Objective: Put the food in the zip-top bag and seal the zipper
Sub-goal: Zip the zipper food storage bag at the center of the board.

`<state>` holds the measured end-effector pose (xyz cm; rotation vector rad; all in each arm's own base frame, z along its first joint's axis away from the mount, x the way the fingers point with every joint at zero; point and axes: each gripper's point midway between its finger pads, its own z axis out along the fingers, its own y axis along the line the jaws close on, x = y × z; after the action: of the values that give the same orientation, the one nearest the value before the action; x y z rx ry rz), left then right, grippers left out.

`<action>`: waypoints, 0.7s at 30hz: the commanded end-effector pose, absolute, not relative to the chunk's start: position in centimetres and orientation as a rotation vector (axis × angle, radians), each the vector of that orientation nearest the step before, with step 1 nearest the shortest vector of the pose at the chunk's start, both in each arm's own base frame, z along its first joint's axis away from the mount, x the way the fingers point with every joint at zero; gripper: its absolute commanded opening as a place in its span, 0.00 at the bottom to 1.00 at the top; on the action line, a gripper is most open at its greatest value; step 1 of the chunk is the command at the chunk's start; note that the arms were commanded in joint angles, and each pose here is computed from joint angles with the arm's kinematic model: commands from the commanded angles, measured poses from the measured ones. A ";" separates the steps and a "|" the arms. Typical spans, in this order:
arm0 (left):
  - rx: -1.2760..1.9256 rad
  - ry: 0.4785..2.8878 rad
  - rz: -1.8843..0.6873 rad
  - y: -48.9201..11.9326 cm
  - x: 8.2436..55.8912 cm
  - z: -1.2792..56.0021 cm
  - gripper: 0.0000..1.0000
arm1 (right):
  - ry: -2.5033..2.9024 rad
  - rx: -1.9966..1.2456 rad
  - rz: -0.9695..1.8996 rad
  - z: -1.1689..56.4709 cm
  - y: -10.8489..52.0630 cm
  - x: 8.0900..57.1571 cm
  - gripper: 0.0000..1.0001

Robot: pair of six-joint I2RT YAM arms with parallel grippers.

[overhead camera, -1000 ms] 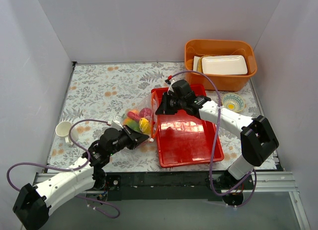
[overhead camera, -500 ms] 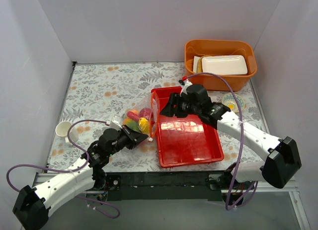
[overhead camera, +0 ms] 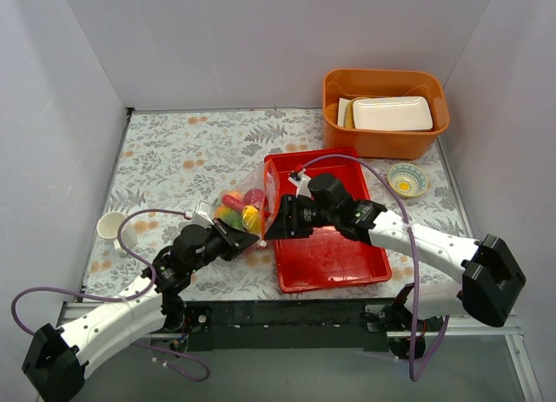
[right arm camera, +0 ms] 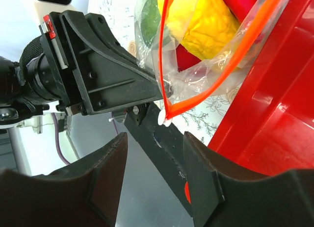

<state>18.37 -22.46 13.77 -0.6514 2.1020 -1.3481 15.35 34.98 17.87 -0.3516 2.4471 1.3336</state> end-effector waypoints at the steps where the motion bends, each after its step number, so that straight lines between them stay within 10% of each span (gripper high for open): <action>1: -0.635 2.066 -1.344 -22.4 18.8 14.6 0.00 | 2.436 -0.359 1.416 18.2 36.2 14.9 0.55; 21: -0.625 2.066 -1.347 -22.4 18.6 14.7 0.00 | 2.462 -0.396 1.430 16.6 37.9 14.8 0.43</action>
<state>18.40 -22.41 13.84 -0.6439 2.0970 -1.3447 14.07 36.63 14.98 -0.3746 2.5529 1.3683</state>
